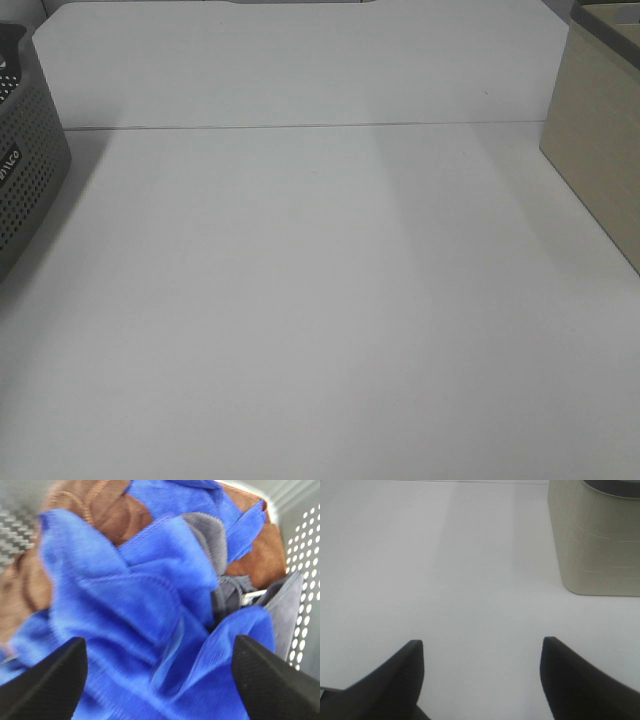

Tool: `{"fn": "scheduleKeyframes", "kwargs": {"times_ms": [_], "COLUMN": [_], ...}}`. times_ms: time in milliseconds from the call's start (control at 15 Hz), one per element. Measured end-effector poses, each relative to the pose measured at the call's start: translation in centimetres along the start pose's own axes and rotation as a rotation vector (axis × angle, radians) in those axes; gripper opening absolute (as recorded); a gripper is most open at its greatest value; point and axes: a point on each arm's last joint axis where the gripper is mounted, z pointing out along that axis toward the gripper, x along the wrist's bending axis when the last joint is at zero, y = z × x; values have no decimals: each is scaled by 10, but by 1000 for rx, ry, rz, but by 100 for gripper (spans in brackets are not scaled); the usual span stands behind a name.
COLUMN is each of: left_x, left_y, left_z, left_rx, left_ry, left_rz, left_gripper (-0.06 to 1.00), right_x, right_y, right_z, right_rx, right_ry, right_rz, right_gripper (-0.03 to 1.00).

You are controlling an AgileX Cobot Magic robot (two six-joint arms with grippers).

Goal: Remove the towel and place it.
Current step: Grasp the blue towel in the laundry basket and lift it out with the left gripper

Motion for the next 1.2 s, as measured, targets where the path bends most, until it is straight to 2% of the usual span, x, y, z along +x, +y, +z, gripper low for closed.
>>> {"fn": "scheduleKeyframes", "kwargs": {"times_ms": [200, 533, 667, 867, 1067, 1133, 1200], "left_x": [1, 1, 2, 2, 1, 0, 0], "left_y": [0, -2, -6, -6, -6, -6, -5], "left_z": [14, 26, 34, 35, 35, 35, 35], "left_rx": [-9, 9, 33, 35, 33, 32, 31], "left_ry": [-10, -20, -22, -24, -33, -38, -44], "left_rz": [-22, 11, 12, 9, -3, -10, -19], "left_gripper": [76, 77, 73, 48, 13, 4, 0], "right_x": [0, 0, 0, 0, 0, 0, 0], "right_y": [0, 0, 0, 0, 0, 0, 0], "right_z": [0, 0, 0, 0, 0, 0, 0], "right_rx": [0, 0, 0, 0, 0, 0, 0], "right_ry": [0, 0, 0, 0, 0, 0, 0], "right_rz": [0, 0, 0, 0, 0, 0, 0], "right_gripper": [66, 66, 66, 66, 66, 66, 66]}}
